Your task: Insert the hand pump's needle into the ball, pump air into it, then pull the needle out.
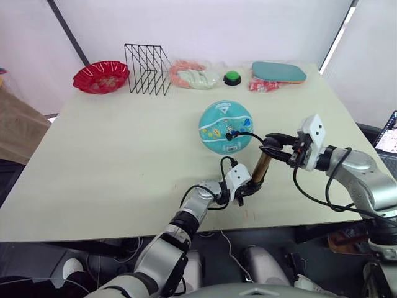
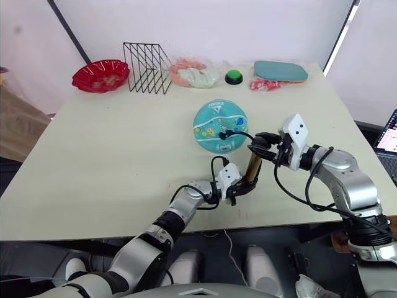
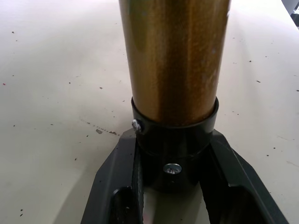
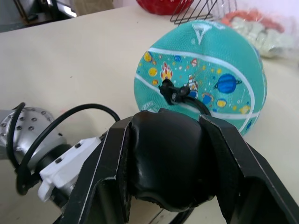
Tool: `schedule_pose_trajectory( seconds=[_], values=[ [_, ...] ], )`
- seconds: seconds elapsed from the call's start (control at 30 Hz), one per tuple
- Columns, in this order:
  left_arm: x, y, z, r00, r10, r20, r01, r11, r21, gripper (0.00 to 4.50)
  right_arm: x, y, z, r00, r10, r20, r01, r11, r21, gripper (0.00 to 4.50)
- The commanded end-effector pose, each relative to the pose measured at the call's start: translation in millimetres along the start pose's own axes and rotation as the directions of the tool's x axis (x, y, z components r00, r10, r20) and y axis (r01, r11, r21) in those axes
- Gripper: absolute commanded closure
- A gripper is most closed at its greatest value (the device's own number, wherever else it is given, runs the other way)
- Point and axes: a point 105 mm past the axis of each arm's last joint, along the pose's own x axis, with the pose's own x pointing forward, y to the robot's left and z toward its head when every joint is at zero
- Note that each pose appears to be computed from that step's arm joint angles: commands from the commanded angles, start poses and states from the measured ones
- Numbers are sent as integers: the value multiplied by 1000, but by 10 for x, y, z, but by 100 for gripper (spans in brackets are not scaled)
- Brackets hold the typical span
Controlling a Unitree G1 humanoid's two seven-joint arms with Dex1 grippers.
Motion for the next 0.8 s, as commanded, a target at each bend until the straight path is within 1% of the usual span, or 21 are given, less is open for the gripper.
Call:
schedule_pose_trajectory(
  seconds=[0.03, 0.2, 0.3, 0.37, 0.43, 0.53, 0.6, 0.7, 0.77, 0.8],
  values=[
    [-40, -94, -274, 996, -19, -86, 14, 998, -63, 343, -89, 53, 118, 999, 51, 12, -51, 997, 53, 286],
    [-30, -107, -272, 996, -29, -85, 24, 998, -66, 343, -316, -27, 760, 994, 31, 101, -29, 999, -23, 286],
    [-23, -109, -271, 996, -31, -86, 26, 997, -67, 343, -389, -48, 954, 992, 20, 122, -16, 999, -41, 286],
    [-21, -113, -269, 996, -33, -84, 28, 997, -66, 343, -491, -71, 1172, 989, 8, 149, 2, 997, -71, 286],
    [-21, -112, -272, 996, -34, -85, 28, 997, -66, 343, -554, -85, 1308, 986, -2, 165, 16, 996, -87, 286],
    [-21, -108, -273, 996, -34, -84, 28, 997, -65, 343, -692, -120, 1586, 978, -25, 205, 50, 992, -117, 286],
    [-20, -110, -271, 996, -37, -84, 32, 998, -61, 343, -741, -133, 1671, 977, -42, 211, 71, 989, -130, 286],
    [-19, -112, -266, 996, -40, -83, 35, 998, -56, 343, -755, -142, 1691, 977, -55, 204, 84, 988, -132, 286],
    [-16, -112, -262, 996, -40, -82, 35, 998, -56, 343, -673, -128, 1486, 989, -49, 139, 67, 990, -127, 286],
    [-15, -112, -260, 996, -40, -81, 35, 998, -56, 343, -652, -122, 1427, 992, -46, 121, 61, 990, -126, 286]
  ],
)
